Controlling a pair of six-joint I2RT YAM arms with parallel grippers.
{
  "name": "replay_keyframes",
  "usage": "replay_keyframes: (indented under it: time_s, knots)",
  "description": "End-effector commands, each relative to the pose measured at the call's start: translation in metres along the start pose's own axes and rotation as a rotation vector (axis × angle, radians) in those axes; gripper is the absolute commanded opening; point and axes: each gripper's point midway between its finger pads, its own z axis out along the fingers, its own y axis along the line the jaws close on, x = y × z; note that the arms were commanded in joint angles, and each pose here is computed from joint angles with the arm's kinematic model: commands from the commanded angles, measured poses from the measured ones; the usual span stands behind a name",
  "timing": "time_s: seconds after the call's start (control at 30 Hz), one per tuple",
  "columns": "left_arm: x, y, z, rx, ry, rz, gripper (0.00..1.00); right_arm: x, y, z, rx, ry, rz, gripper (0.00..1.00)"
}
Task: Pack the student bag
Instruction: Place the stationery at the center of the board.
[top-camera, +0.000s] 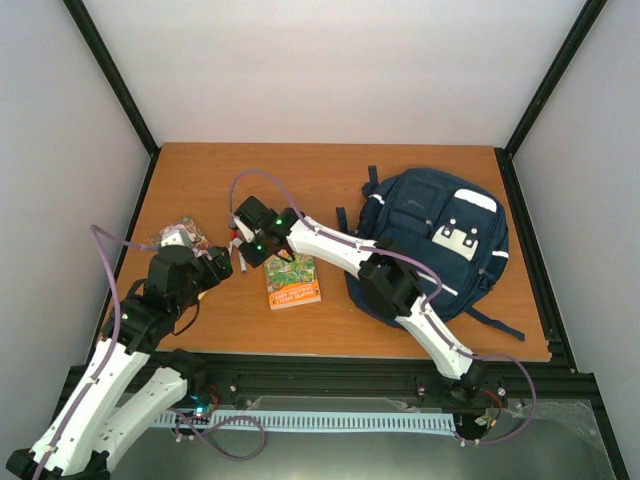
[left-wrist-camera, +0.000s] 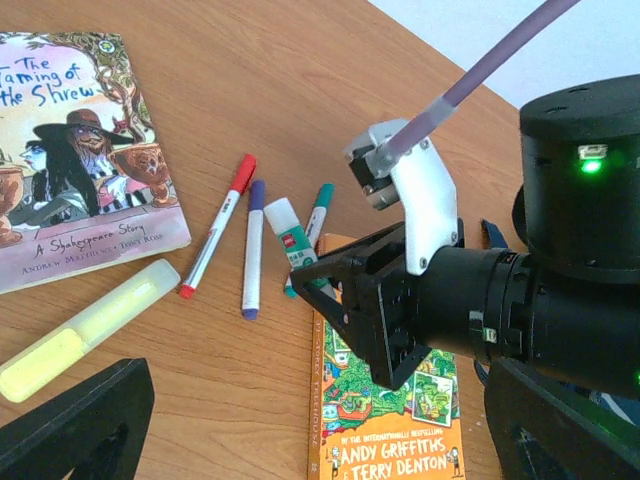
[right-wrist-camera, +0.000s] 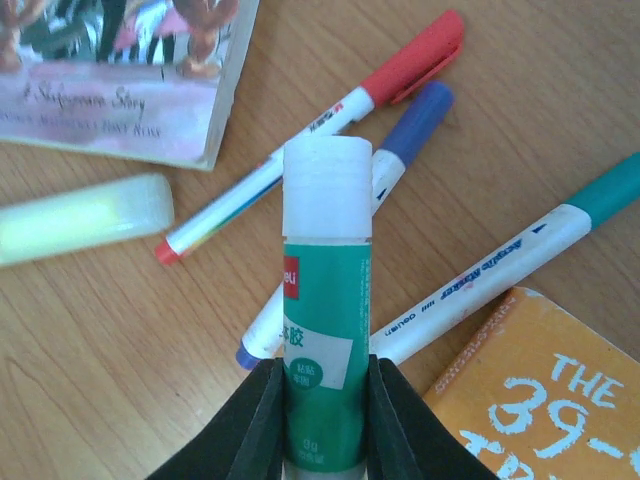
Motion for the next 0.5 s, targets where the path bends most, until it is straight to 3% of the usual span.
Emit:
replay_keyframes:
  time_s: [0.0,0.23,0.47]
  knots:
    - [-0.003,-0.006,0.0,0.025,-0.007,-0.026,0.93,-0.013,-0.004,-0.01,0.016,-0.053,0.133,0.2]
    - [-0.003,-0.004,-0.001,0.023,-0.01,-0.027,0.93,0.0,-0.016,0.006,0.075,-0.027,0.28,0.14]
    - [0.0,-0.003,0.001,0.017,-0.002,-0.028,0.93,-0.002,-0.007,0.014,0.014,-0.02,0.3,0.28]
